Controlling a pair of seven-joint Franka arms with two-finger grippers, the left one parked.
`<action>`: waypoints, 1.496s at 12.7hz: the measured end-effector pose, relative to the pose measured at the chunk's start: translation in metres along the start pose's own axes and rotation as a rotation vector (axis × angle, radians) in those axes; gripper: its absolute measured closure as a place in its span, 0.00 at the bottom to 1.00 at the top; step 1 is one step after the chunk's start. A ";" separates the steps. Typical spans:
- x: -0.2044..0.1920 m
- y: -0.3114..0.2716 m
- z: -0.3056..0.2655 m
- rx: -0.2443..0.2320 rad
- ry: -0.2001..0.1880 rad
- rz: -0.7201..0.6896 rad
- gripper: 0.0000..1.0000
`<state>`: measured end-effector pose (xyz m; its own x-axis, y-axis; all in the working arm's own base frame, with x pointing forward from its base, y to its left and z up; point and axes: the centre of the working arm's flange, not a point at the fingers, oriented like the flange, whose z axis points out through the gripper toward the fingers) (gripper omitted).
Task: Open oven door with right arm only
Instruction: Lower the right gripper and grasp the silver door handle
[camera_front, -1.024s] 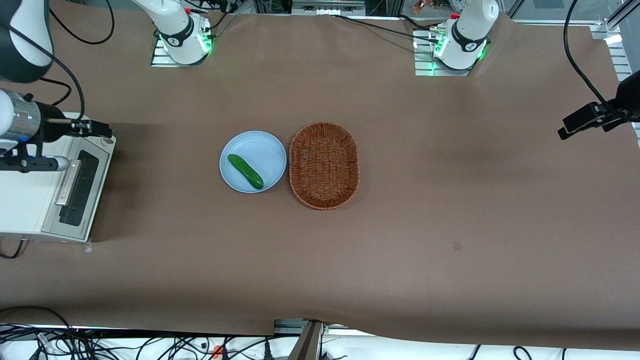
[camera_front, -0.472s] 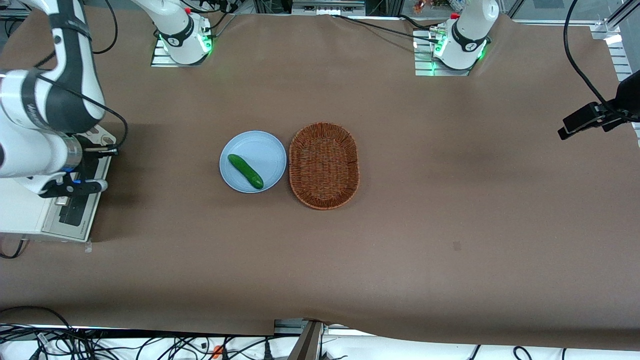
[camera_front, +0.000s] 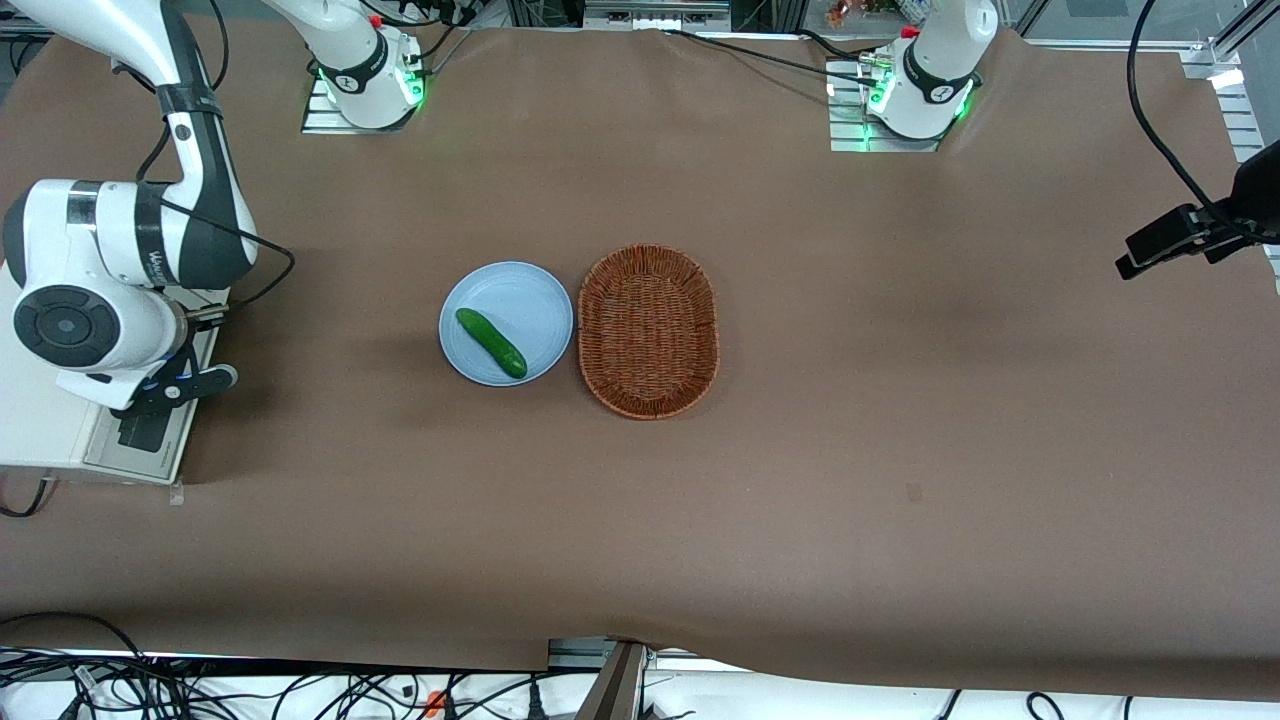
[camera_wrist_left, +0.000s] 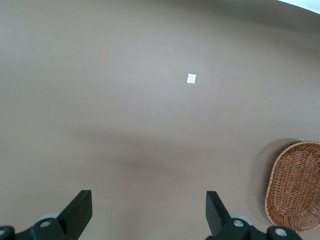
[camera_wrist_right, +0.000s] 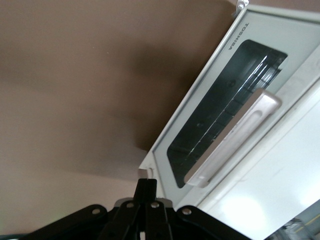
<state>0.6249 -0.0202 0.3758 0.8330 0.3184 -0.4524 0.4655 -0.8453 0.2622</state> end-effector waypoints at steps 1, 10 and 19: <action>0.002 0.002 0.003 -0.029 -0.008 -0.030 0.99; -0.003 0.047 0.047 -0.073 -0.020 -0.189 0.99; -0.006 0.053 0.058 -0.073 -0.023 -0.222 0.99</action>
<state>0.6275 -0.0917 0.3428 0.7014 0.4822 -0.5250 0.6573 -0.7225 0.2145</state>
